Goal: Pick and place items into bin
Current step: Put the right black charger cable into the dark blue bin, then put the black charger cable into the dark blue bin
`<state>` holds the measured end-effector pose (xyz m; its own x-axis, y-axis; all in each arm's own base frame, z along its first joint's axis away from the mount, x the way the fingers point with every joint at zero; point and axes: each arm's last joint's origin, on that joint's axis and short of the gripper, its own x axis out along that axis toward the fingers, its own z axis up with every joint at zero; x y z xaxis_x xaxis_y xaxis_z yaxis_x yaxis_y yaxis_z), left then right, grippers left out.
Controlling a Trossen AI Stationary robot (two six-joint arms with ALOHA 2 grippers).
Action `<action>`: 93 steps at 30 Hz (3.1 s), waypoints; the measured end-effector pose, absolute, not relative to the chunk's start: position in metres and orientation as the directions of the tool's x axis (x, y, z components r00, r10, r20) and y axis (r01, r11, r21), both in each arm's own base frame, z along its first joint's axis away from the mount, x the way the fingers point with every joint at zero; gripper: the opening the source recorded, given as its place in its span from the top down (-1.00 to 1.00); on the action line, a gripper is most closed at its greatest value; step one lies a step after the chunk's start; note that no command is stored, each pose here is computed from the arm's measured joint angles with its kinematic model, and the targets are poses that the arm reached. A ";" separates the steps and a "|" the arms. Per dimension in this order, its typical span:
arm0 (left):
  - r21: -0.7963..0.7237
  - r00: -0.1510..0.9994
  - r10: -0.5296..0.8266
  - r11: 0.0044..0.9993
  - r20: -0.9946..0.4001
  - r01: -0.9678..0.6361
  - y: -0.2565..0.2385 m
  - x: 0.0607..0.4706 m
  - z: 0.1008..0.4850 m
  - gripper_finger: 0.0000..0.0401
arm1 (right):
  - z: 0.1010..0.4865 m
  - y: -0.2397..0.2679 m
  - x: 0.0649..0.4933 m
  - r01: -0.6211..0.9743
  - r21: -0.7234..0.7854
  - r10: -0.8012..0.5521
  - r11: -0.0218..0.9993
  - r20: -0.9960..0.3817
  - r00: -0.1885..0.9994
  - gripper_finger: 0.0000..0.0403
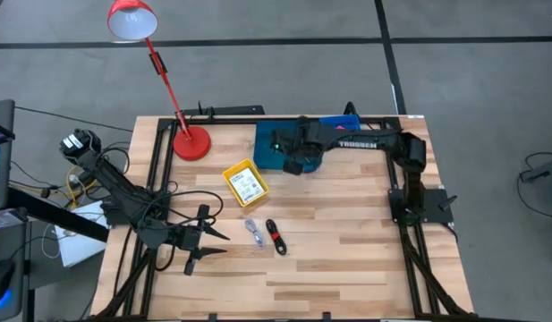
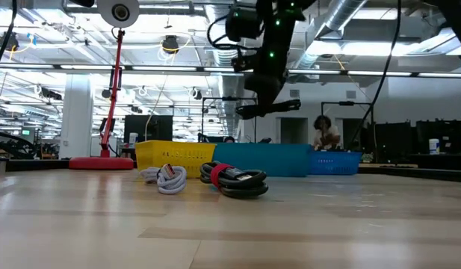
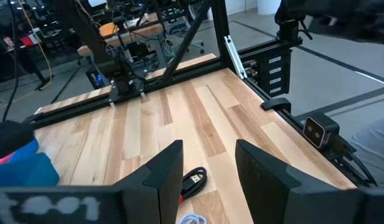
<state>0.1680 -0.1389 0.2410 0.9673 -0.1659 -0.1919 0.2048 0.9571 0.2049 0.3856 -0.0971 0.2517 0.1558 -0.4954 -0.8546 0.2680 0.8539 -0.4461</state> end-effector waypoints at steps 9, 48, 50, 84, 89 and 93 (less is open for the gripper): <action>0.205 0.967 -0.165 0.957 -0.192 0.204 -0.139 0.168 0.241 0.32 | 0.254 -0.122 0.385 0.373 -0.428 -0.519 0.823 -0.834 0.188 0.37; 0.170 0.968 -0.158 0.967 -0.197 0.192 -0.067 0.228 0.273 0.32 | 0.252 0.171 0.300 0.049 -0.566 -0.568 0.823 -0.818 0.091 0.31; 0.171 0.959 -0.153 0.965 -0.239 0.197 -0.065 0.240 0.276 0.32 | 0.252 0.177 0.296 0.023 -0.558 -0.558 0.829 -0.825 0.094 0.31; 0.271 0.556 -0.225 0.691 -0.800 0.670 -0.097 0.320 0.232 0.32 | 0.253 0.243 0.245 0.222 -0.489 -0.534 0.844 -0.807 0.251 0.32; 0.314 0.561 -0.229 0.637 -0.795 0.704 -0.100 0.332 0.218 0.32 | 0.253 0.247 0.242 0.241 -0.474 -0.527 0.847 -0.807 0.266 0.33; 0.325 0.546 -0.201 0.621 -0.813 0.713 -0.096 0.343 0.205 0.32 | 0.253 0.250 0.239 0.260 -0.469 -0.532 0.844 -0.797 0.285 0.33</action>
<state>0.3433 -0.0964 0.2046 0.5464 -0.2008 -0.8131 0.7126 0.6215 0.3255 0.2389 0.2505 0.2526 0.2853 -0.5317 -0.7974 0.2605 0.8437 -0.4694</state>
